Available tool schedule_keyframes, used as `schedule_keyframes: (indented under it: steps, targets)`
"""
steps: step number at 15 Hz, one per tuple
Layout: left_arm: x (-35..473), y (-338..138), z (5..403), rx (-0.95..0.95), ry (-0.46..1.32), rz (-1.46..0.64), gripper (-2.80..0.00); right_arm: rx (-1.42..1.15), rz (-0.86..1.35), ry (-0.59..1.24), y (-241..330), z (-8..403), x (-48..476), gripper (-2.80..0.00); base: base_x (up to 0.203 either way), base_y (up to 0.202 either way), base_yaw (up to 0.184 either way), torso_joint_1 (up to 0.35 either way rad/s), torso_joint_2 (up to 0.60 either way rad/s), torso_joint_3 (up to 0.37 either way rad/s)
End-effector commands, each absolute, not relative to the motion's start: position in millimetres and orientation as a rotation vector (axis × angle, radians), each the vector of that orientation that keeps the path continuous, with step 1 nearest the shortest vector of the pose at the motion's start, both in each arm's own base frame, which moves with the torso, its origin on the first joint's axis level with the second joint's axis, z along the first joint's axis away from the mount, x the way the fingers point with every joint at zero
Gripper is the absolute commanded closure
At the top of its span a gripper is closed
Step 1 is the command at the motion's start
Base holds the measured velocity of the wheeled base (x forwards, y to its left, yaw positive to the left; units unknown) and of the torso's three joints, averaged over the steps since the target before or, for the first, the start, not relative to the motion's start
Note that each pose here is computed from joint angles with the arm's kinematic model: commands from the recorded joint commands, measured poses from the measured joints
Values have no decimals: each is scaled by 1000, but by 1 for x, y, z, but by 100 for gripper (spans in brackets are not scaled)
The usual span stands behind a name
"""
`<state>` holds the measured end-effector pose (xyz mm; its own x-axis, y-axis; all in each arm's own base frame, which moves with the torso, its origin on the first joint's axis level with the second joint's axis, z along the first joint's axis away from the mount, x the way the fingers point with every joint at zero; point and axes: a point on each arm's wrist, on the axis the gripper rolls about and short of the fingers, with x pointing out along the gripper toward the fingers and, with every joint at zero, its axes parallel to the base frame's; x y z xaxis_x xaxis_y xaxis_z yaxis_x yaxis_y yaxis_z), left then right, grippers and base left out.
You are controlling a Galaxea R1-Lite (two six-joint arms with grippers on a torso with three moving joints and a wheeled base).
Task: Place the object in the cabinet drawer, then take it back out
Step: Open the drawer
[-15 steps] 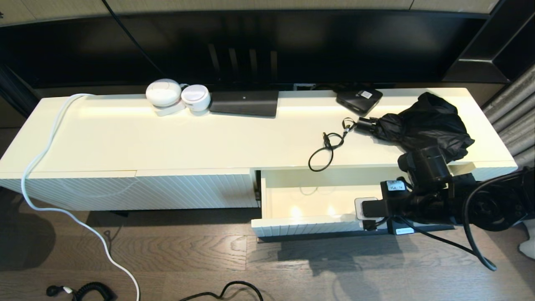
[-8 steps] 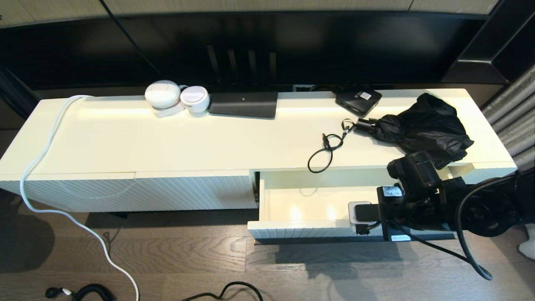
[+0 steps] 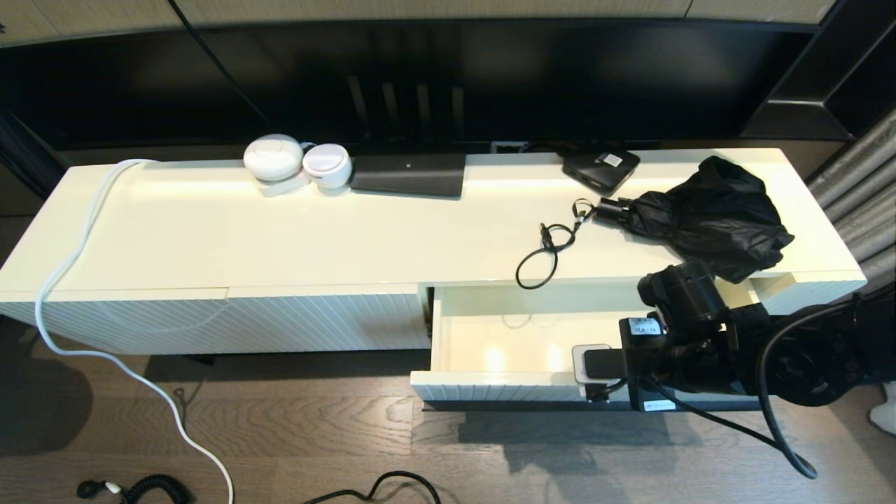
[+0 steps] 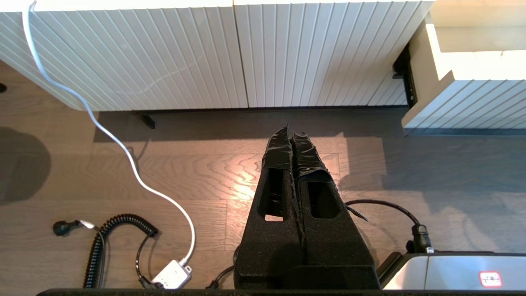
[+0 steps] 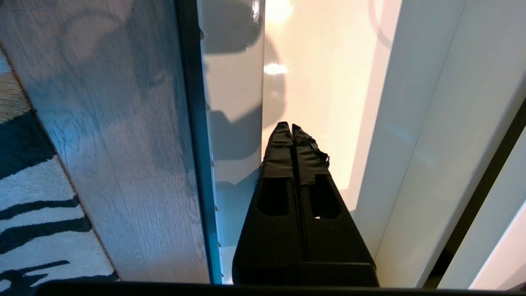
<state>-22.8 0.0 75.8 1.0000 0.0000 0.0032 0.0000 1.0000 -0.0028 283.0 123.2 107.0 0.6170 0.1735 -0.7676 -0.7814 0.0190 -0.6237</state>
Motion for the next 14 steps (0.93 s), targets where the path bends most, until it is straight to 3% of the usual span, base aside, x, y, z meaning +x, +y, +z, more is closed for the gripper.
schedule_keyframes:
  steps: [1,14]
  targets:
    - [-23,0,75,-3,-2,1,0,-1368,812,572,121,108,278,0,0,0,0,0,0,0]
    - [-23,0,76,-3,-3,0,0,-1366,797,548,113,118,258,0,0,0,0,0,0,0]
